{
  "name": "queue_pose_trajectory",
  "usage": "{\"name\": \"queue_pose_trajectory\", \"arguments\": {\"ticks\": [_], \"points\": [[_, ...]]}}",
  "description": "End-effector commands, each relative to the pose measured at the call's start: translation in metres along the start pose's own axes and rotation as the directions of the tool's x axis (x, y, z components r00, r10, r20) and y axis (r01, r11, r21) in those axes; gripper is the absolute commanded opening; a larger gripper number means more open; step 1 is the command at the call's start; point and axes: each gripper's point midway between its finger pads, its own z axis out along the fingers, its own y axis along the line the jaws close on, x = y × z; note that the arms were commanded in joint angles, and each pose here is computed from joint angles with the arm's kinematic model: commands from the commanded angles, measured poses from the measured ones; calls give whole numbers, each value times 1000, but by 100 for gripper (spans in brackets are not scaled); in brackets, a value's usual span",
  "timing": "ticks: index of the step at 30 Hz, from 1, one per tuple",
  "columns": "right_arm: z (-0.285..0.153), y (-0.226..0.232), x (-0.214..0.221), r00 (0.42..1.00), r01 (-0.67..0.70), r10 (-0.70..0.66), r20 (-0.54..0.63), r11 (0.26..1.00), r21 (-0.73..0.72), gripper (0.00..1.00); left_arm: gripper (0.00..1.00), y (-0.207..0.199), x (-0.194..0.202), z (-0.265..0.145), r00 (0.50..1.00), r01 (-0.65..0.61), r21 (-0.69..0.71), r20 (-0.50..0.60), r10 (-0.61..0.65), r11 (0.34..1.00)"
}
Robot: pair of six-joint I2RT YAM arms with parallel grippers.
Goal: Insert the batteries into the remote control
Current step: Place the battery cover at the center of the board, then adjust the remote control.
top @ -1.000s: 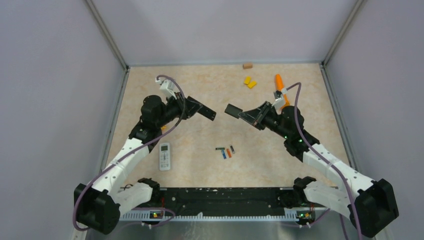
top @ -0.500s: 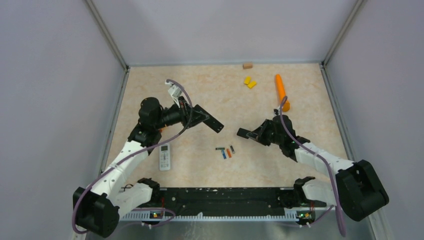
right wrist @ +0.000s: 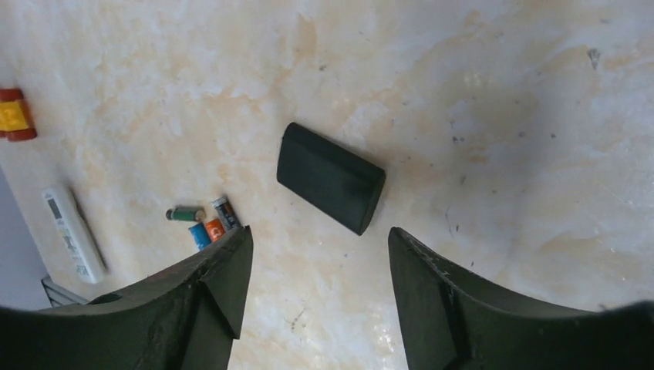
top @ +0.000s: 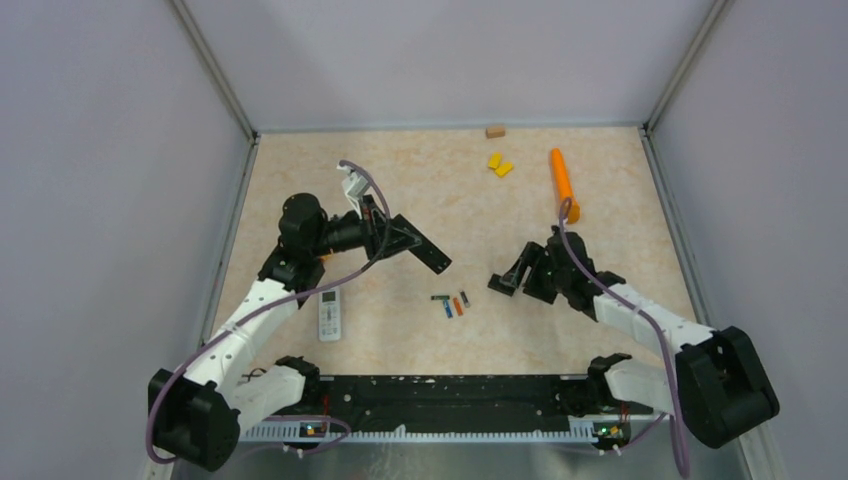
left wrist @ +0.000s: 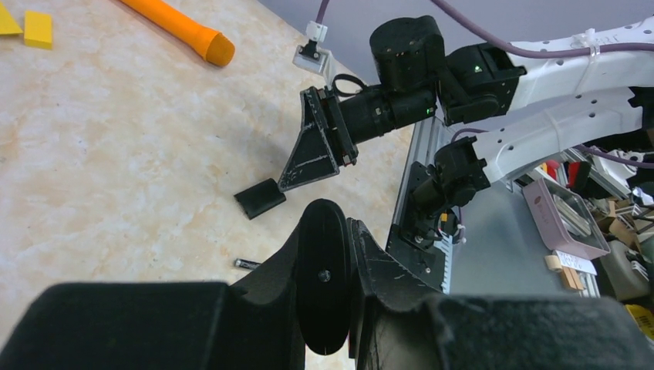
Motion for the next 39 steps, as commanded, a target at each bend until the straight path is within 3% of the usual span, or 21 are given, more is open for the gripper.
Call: {"name": "queue_pose_trajectory", "arguments": {"ticks": [1,4,7,9,12,19,23,28,32,36,37,39], "points": [[-34,50,-38,980,176,-159,121,974,-146,68,0,-18,-20,0,997,-73,68,35,71,995],[-71,110,-41,946,320,-260,195,852,-413,71,0,-22,-18,-1,998,-56,90,23,54,994],[-122,170,-31,885,465,-342,316,612,-640,75,0,-28,-15,-2,999,-33,127,0,34,991],[-150,198,-24,833,549,-378,403,478,-686,78,0,-33,-12,-2,1000,-13,155,-20,17,988],[-172,228,-10,771,622,-423,477,334,-709,81,0,-41,-9,-2,999,17,198,-50,-7,980],[-176,255,15,687,646,-535,491,141,-750,80,0,-61,-5,-3,993,61,305,-112,-28,950],[-179,263,30,655,632,-581,482,72,-772,76,1,-68,-11,-2,995,48,329,-98,-16,943],[-173,269,33,685,600,-576,446,99,-794,67,1,-77,-21,-1,997,52,355,-68,-30,933],[-184,275,38,722,545,-539,434,55,-837,44,6,-81,-29,1,997,71,355,-34,-63,932],[-190,282,33,756,526,-491,433,61,-849,6,17,-83,-43,2,991,113,347,30,-131,931],[-190,284,29,770,525,-468,434,78,-848,0,22,-82,-47,3,987,127,344,51,-154,930],[-192,290,20,801,518,-411,435,111,-848,0,33,-81,-56,3,975,150,332,109,-195,931]]}}
